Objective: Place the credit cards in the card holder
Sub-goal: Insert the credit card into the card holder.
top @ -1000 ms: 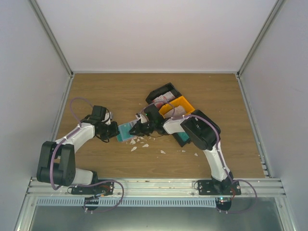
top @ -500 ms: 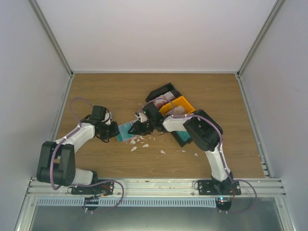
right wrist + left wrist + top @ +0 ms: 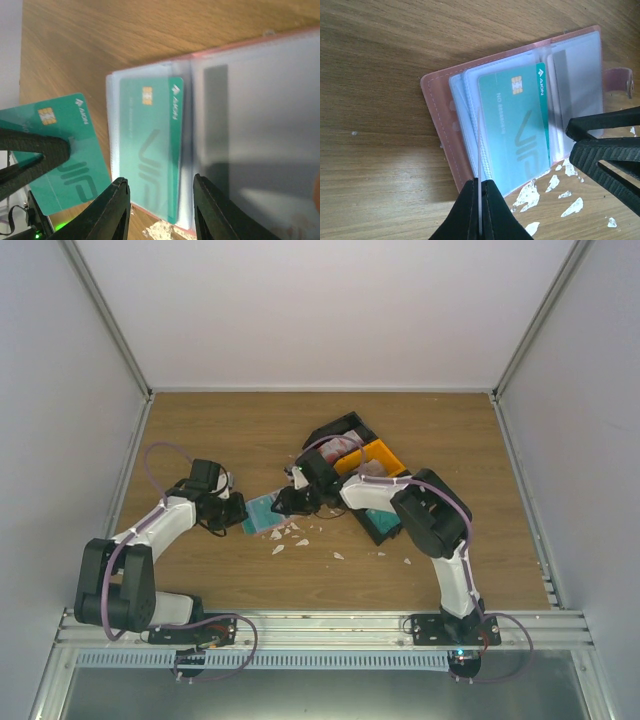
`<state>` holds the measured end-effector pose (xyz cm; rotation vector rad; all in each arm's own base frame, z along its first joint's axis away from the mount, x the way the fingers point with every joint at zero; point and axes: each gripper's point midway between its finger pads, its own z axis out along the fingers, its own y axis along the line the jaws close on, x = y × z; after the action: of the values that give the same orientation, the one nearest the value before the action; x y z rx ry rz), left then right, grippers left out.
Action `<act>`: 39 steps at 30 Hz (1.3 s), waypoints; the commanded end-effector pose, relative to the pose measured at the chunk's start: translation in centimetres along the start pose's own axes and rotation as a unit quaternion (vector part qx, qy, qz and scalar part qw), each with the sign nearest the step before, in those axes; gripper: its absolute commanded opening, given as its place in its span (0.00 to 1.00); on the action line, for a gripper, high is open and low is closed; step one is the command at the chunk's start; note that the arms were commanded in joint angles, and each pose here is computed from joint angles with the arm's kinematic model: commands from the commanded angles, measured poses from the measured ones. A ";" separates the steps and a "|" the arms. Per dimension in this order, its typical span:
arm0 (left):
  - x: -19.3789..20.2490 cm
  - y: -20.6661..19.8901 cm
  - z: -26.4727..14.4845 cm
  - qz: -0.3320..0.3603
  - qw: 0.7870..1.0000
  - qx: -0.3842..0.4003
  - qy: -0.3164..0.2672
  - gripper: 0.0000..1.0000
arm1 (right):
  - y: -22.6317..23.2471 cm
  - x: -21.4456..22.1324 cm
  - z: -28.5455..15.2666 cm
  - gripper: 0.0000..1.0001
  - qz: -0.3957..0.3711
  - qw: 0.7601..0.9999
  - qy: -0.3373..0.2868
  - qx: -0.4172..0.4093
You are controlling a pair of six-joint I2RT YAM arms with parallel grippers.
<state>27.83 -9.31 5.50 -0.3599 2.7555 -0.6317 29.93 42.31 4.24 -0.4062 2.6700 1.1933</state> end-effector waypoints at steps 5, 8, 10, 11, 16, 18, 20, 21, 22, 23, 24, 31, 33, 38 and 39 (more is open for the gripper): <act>-1.4 -0.4 -0.5 0.008 1.000 -0.007 -0.023 0.00 | 0.6 -1.2 1.5 0.35 -0.049 0.999 -0.003 0.014; -1.2 0.2 0.1 0.008 1.000 -0.017 -0.015 0.00 | 0.2 -1.3 2.2 0.35 -0.050 0.999 0.003 0.018; -0.8 0.5 0.6 0.006 1.000 -0.020 -0.006 0.00 | -0.2 -1.2 2.6 0.35 -0.049 0.998 0.005 0.023; -0.8 0.5 0.8 0.005 1.000 -0.019 -0.003 0.00 | -0.4 -1.3 2.7 0.35 -0.050 0.998 0.006 0.025; -0.8 0.3 0.8 0.007 1.000 -0.014 0.000 0.00 | -0.5 -0.8 3.5 0.33 -0.052 0.998 0.018 0.018; -0.7 0.3 0.8 0.008 1.000 -0.012 0.001 0.00 | -0.1 -0.6 3.6 0.28 -0.056 0.998 0.020 0.004; -0.6 0.1 0.9 0.009 1.000 -0.008 0.004 0.00 | 0.3 -0.7 3.7 0.22 -0.061 0.998 0.018 -0.002; -0.6 0.1 0.9 0.009 1.000 -0.007 0.006 0.00 | 0.4 -0.7 3.7 0.21 -0.064 0.998 0.018 -0.004; -0.5 0.1 0.9 0.010 1.000 -0.005 0.006 0.00 | 0.5 -0.8 3.7 0.20 -0.066 0.998 0.017 -0.004; -0.5 0.0 1.0 0.010 1.000 -0.004 0.008 0.00 | 0.6 -0.8 3.8 0.19 -0.069 0.997 0.017 -0.004; -0.5 0.0 1.0 0.011 1.000 -0.003 0.009 0.00 | 0.6 -0.9 3.7 0.17 -0.071 0.997 0.015 -0.004; -0.4 -0.1 1.3 0.013 1.000 0.000 0.016 0.00 | 1.3 -0.9 4.3 0.15 -0.110 0.994 0.021 0.012; -0.3 0.0 1.4 0.012 1.000 0.000 0.018 0.00 | 1.7 -0.7 4.6 0.17 -0.124 0.992 0.023 0.015; -0.2 0.2 1.5 0.011 1.000 -0.005 0.019 0.00 | 1.9 -0.5 5.3 0.23 -0.154 0.987 0.030 0.040; -0.2 0.2 1.5 0.011 1.000 -0.005 0.019 0.00 | 1.8 -0.6 5.4 0.23 -0.157 0.986 0.029 0.048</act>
<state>28.19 -9.37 4.60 -0.3457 2.7918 -0.6223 31.63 46.87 4.11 -0.7114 2.5458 1.0600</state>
